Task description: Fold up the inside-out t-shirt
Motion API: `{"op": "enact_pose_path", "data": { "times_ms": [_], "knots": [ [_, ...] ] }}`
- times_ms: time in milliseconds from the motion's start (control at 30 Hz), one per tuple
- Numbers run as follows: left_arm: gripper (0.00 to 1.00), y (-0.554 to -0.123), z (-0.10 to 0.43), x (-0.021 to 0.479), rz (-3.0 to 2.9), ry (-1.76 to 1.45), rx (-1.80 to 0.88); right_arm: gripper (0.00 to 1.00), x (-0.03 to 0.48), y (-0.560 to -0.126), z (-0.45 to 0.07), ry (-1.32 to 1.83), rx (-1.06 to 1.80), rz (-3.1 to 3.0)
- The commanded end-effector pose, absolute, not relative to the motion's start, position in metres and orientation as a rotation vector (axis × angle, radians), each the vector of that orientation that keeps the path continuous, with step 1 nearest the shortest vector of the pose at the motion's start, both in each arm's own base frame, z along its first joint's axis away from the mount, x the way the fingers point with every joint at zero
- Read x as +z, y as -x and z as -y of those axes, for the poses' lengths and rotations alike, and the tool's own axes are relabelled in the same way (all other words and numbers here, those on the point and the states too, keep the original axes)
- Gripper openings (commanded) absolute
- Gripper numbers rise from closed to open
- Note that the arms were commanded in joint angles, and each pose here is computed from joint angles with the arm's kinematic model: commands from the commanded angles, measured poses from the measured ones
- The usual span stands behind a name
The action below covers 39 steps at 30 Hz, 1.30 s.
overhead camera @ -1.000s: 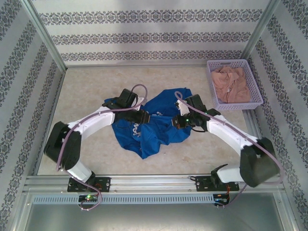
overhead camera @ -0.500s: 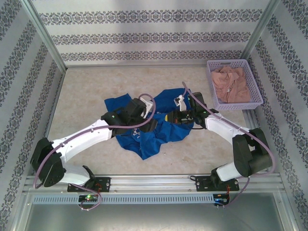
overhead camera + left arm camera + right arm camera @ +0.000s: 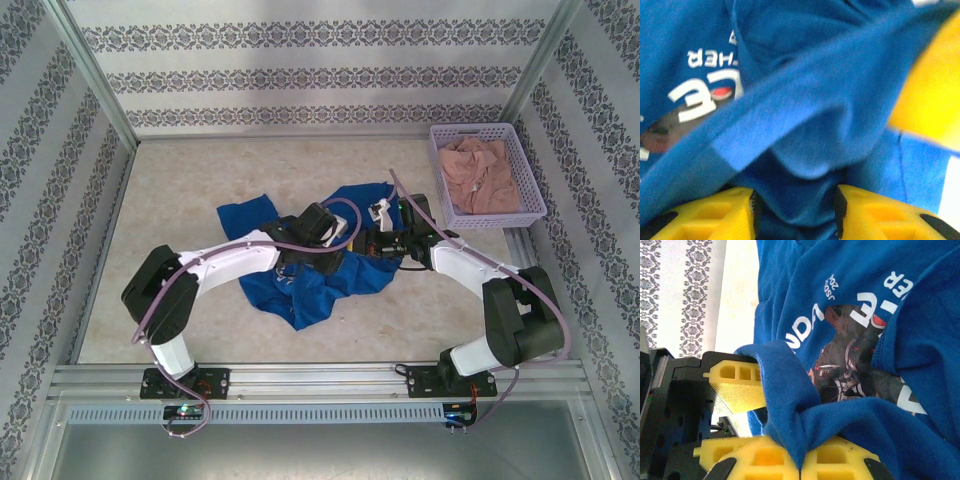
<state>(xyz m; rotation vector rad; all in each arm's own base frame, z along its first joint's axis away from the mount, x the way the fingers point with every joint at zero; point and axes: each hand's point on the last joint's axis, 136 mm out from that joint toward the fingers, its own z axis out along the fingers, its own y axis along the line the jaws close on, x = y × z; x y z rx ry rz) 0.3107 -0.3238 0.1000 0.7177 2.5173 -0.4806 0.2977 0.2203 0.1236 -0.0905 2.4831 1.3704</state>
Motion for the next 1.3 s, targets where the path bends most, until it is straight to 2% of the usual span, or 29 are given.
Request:
{"op": "enact_pose_path", "data": {
  "times_ms": [0,100,200,500,667,767,1000,1167,1267],
  "knots": [
    [0.24,-0.326,0.329,0.105,-2.476,-0.721,-0.493,0.00,0.132,-0.298,-0.215,0.089,1.380,-2.440],
    [0.09,-0.323,0.325,0.115,-2.461,-0.725,-0.526,0.00,0.134,-0.300,-0.209,0.074,1.345,-2.435],
    [0.03,-0.311,0.322,0.138,-2.406,-0.767,-0.610,0.00,0.140,-0.304,-0.202,0.054,1.318,-2.419],
    [0.02,-0.274,0.283,0.209,-2.234,-0.784,-0.731,0.00,0.175,-0.309,-0.185,0.050,1.199,-2.336],
    [0.00,-0.270,0.267,0.219,-2.203,-0.745,-0.765,0.00,0.191,-0.305,-0.186,0.091,1.194,-2.277],
    [0.00,-0.271,0.260,0.218,-2.223,-0.694,-0.796,0.00,0.181,-0.302,-0.184,0.107,1.121,-2.324],
    [0.00,-0.272,0.270,0.255,-2.104,-0.495,-1.201,0.22,0.142,-0.297,-0.168,0.198,0.627,-2.529],
    [0.00,-0.285,0.270,0.242,-2.195,-0.338,-1.216,0.42,0.145,-0.299,-0.151,0.290,0.362,-2.541],
    [0.00,-0.290,0.268,0.240,-2.204,-0.282,-1.211,0.50,0.153,-0.285,-0.156,0.375,0.354,-2.497]
  ]
}}
